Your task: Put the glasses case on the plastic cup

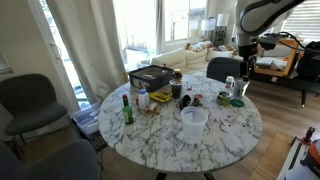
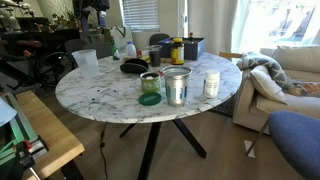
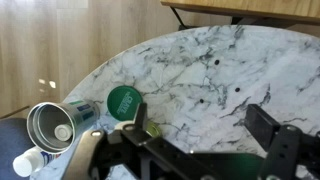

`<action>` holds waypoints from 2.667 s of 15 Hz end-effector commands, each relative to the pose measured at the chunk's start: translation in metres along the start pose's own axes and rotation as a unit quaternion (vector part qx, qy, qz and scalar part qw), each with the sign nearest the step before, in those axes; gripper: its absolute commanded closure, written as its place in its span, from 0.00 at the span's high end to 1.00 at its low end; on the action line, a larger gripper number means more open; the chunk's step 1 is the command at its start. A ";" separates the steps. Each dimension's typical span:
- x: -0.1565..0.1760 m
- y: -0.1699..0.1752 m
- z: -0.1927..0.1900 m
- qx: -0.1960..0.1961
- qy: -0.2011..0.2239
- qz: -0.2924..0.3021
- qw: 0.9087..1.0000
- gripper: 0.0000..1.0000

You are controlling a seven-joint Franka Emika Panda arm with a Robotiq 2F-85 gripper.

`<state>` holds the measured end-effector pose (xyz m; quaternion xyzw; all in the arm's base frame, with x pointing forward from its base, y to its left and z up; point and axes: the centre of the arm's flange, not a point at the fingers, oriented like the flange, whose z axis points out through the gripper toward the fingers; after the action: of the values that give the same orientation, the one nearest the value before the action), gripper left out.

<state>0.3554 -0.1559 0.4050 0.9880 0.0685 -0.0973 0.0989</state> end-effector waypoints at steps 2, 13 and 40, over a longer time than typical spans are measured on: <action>0.000 0.000 0.000 0.000 0.000 0.000 1.000 1.00; 0.038 -0.046 -0.016 0.092 0.009 0.115 0.989 1.00; 0.178 -0.071 0.086 0.242 0.110 0.459 0.848 1.00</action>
<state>0.5015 -0.0820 0.2820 0.9040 -0.4054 0.0556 -0.1237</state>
